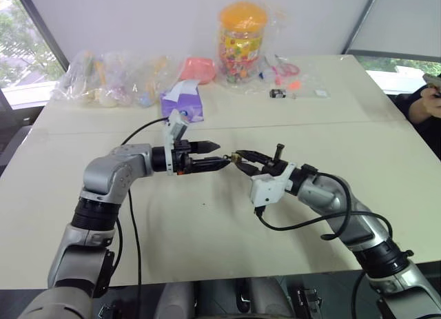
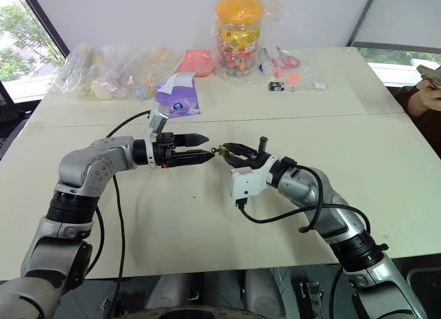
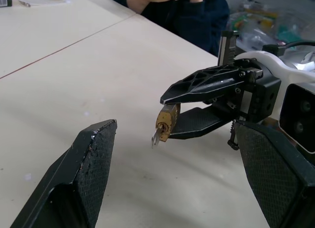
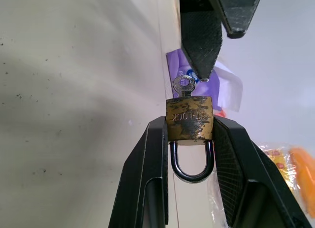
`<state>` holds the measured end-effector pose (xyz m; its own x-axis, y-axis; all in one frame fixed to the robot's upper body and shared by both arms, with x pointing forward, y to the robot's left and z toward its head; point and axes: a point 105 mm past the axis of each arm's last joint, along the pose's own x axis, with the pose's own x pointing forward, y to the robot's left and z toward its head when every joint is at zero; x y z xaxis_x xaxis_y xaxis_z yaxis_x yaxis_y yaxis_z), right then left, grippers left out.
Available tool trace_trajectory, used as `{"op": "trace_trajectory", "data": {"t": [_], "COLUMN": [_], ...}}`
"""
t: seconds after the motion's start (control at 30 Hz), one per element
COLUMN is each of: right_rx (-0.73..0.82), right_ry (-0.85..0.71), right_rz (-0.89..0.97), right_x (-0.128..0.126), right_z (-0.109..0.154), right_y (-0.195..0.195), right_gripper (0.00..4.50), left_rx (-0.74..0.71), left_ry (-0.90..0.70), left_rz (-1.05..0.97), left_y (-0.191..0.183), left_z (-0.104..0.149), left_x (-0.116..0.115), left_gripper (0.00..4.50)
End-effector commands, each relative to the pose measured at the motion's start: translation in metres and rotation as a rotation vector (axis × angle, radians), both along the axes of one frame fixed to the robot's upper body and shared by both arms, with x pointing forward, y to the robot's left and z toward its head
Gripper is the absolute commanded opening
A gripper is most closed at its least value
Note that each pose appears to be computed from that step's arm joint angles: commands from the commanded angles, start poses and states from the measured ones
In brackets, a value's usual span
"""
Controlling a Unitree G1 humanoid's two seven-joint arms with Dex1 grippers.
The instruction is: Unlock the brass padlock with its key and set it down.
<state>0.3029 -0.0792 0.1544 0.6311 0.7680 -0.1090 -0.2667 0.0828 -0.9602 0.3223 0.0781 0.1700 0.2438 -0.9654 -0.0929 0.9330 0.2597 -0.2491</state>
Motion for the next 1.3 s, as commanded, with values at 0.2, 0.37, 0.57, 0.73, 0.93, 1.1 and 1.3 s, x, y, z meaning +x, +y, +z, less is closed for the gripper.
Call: {"op": "trace_trajectory", "data": {"t": [0.2,0.37,0.57,0.73,0.93,1.1,1.3], "right_rx": [0.018,0.012,-0.001,-0.003,-0.002,-0.003,-0.002], "right_ry": [-0.095,-0.099,-0.1,-0.1,-0.092,-0.091,-0.087], "right_rz": [0.049,0.074,0.1,0.111,0.112,0.113,0.114], "right_x": [-0.01,-0.013,-0.015,-0.017,-0.018,-0.019,-0.02], "right_z": [0.029,0.032,0.033,0.035,0.035,0.035,0.037], "right_y": [-0.001,0.001,0.005,0.006,0.006,0.006,0.006], "right_gripper": [0.69,0.69,0.69,0.69,0.69,0.69,0.69], "left_rx": [-0.014,-0.018,-0.029,-0.035,-0.033,-0.033,-0.021], "left_ry": [-0.032,-0.034,-0.033,-0.027,-0.023,-0.023,-0.019], "left_rz": [-0.012,-0.022,-0.043,-0.058,-0.068,-0.08,-0.117], "left_y": [0.003,0.002,-0.002,-0.003,-0.003,-0.005,-0.008], "left_z": [0.011,0.013,0.016,0.016,0.015,0.015,0.013], "left_x": [-0.001,-0.001,-0.003,-0.004,-0.005,-0.006,-0.012], "left_gripper": [3.94,3.15,2.72,2.72,2.22,0.08,0.03]}}
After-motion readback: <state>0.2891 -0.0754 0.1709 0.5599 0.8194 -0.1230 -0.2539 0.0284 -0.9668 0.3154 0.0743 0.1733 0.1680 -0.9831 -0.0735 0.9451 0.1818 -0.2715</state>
